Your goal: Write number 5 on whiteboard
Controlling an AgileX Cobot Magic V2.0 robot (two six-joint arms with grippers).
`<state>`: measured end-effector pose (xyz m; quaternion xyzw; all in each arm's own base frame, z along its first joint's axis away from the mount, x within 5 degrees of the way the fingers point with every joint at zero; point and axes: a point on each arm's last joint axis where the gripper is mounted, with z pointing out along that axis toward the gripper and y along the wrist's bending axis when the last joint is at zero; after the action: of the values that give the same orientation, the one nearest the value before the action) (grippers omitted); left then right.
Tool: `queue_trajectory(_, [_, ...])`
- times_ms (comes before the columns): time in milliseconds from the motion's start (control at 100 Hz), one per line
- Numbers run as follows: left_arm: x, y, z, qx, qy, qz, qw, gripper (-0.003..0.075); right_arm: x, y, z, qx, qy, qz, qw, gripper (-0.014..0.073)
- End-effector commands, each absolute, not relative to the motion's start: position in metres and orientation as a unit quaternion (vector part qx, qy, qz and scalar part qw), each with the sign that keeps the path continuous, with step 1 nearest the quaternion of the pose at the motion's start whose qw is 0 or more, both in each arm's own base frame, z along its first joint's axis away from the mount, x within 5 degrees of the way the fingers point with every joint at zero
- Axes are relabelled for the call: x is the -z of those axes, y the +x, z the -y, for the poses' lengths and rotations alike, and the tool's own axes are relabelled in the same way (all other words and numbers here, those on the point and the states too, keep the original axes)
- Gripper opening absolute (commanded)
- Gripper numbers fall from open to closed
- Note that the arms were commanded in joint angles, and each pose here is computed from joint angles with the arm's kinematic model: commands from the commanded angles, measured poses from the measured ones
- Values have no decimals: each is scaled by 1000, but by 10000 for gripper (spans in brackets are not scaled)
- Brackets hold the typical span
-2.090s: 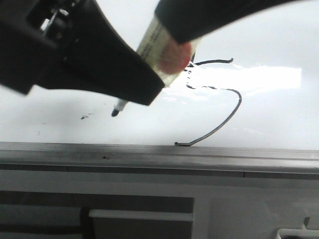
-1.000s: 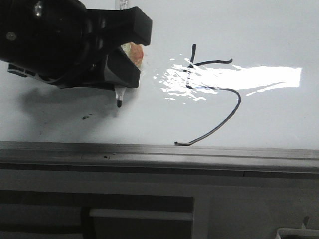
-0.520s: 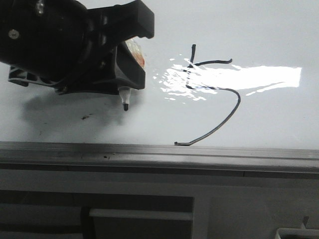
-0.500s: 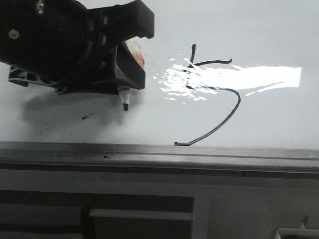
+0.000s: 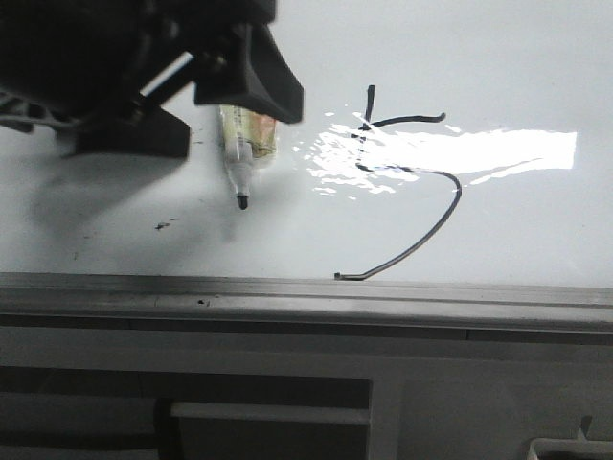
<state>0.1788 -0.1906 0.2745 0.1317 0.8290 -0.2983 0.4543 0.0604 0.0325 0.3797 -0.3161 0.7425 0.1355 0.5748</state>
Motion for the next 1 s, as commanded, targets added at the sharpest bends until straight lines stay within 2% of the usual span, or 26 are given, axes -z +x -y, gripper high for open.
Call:
queue_trajectory(0, [-310,166,171,304,141,-780,529,542,-388,57,-15,-115,-298,-726,609,-60])
queue_trajectory(120, [-318,138,139,308,160,-745,570,392,-372,48,19,-86,-269,-722,632,-60])
queue_trajectory(190, [-311,123,121,311,161,-736,579,269,-355,44,35,-72,-256,-721,640,-60])
queue_trajectory(200, [-307,120,118,310,161,-737,578,229,-351,43,37,-69,-253,-721,641,-60])
queue_trajectory(210, [-308,119,116,313,160,-734,581,229,-349,43,37,-67,-255,-723,639,-60])
queue_trajectory(340, [-292,98,92,321,154,-721,595,-18,-319,36,50,-80,-243,-712,654,-60])
queue_trajectory(500, [-288,87,78,329,145,-704,613,-20,-305,41,38,-66,-266,-717,641,-62])
queue_trajectory(990, [-287,87,79,330,147,-705,610,-20,-303,43,34,-62,-274,-716,639,-63])
